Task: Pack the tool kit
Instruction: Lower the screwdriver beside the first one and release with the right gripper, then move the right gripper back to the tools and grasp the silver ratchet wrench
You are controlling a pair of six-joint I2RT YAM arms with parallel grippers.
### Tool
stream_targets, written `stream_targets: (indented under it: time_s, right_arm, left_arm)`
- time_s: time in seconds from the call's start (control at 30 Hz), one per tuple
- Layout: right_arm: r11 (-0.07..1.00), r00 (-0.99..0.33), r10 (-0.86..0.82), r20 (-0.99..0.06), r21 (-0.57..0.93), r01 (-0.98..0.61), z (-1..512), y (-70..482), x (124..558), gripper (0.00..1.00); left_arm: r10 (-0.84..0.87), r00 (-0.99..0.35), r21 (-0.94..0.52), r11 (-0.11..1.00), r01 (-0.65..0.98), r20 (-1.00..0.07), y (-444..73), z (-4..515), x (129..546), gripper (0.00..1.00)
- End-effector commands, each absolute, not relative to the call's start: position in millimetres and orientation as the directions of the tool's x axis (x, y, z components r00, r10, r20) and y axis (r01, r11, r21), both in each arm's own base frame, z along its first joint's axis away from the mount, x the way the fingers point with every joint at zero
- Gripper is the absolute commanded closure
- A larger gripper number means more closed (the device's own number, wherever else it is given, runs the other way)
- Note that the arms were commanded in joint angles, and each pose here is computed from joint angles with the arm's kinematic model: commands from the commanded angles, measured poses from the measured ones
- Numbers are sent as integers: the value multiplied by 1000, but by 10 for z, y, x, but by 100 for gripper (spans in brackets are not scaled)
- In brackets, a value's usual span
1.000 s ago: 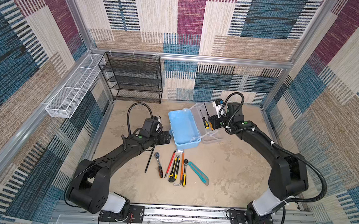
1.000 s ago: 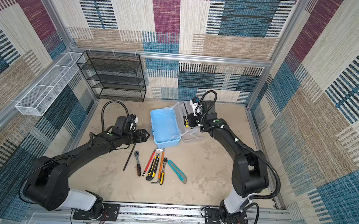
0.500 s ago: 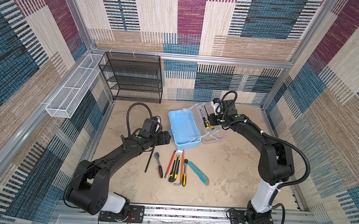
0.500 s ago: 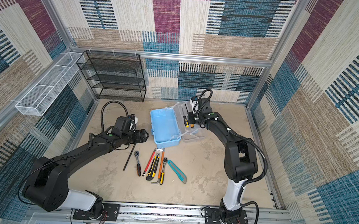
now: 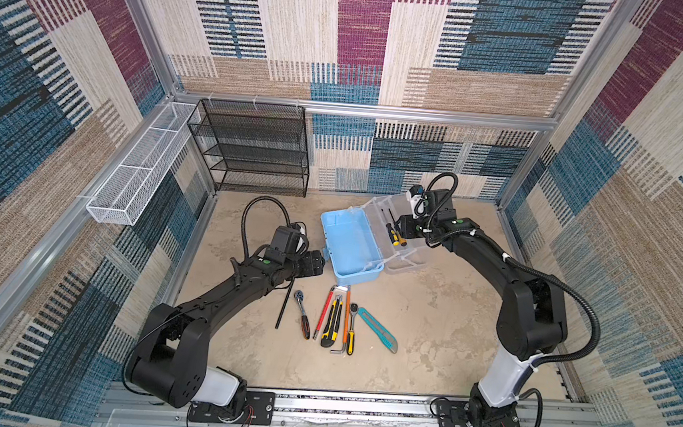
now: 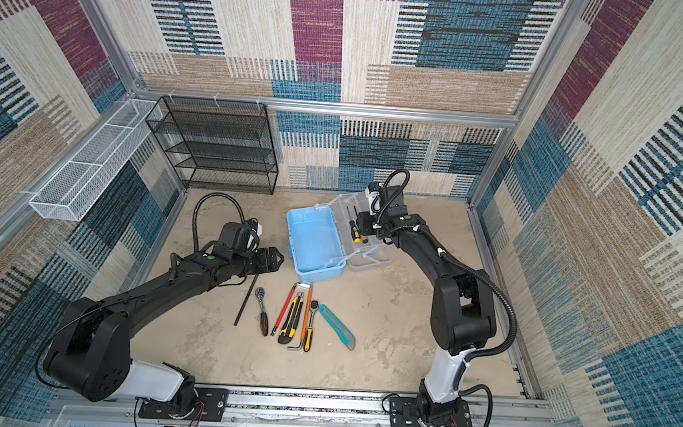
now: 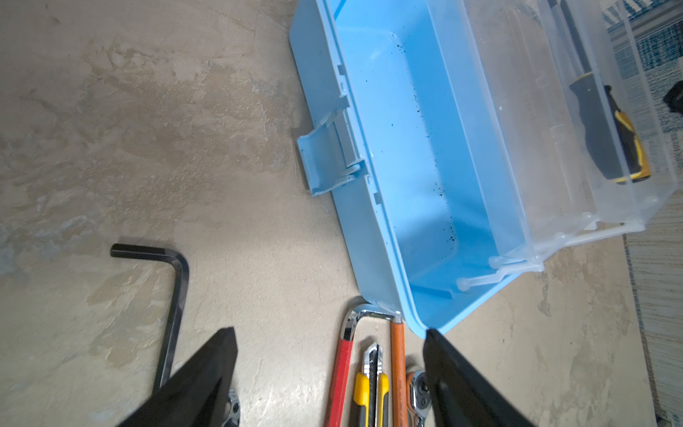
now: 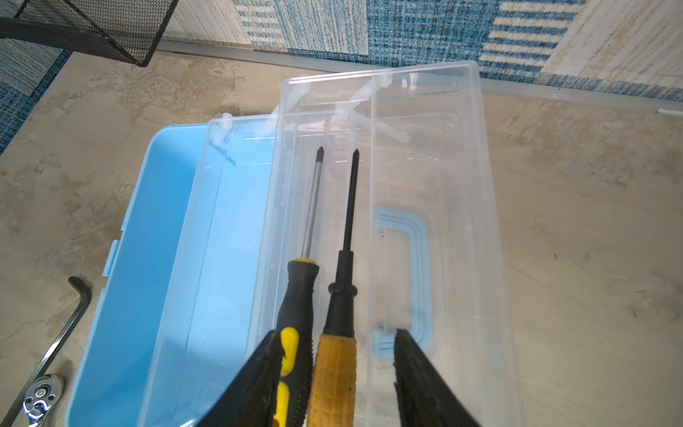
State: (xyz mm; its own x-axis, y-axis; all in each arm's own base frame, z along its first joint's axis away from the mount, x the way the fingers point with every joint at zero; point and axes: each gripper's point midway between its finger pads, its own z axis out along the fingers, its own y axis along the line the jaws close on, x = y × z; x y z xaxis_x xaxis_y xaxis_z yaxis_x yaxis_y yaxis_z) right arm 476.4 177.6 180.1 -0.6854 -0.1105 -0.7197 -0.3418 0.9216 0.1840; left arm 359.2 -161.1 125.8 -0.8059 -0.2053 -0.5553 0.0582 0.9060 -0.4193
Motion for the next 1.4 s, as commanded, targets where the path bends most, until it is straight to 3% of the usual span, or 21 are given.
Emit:
stream_targets:
  time_s: [0.0,0.33,0.53,0.83,1.1,1.37]
  right_arm:
    - [916,-645,-90,-759,192,-353,1969,1788,4712,43]
    - [876,-497,-185,-848,88,-475,2079,1860,4055,25]
    - [867,-511,-224,-830,70,-493,1871,2033,3637,23]
    - [910,-704,-40,-709,266,-319,1366,2357,3083,30]
    - [934,-814,-26,-581,277,-227,832,2701,2601,45]
    - [928,-861,-123,-493,250,-275,520,2964,2345,47]
  left_arm:
    - [-226,-795,-440,896,57,-563,-1631,1304,3627,17]
    - [-224,-794,-436,898,57,-565,-1623,1301,3620,17]
    - [-227,-793,-430,901,49,-566,-1601,1295,3615,18]
    - [-210,-796,-395,918,40,-568,-1527,1255,3545,17]
    - [-208,-803,-374,927,20,-558,-1452,1198,3448,18]
    - [-204,-802,-347,938,4,-561,-1364,1162,3368,17]
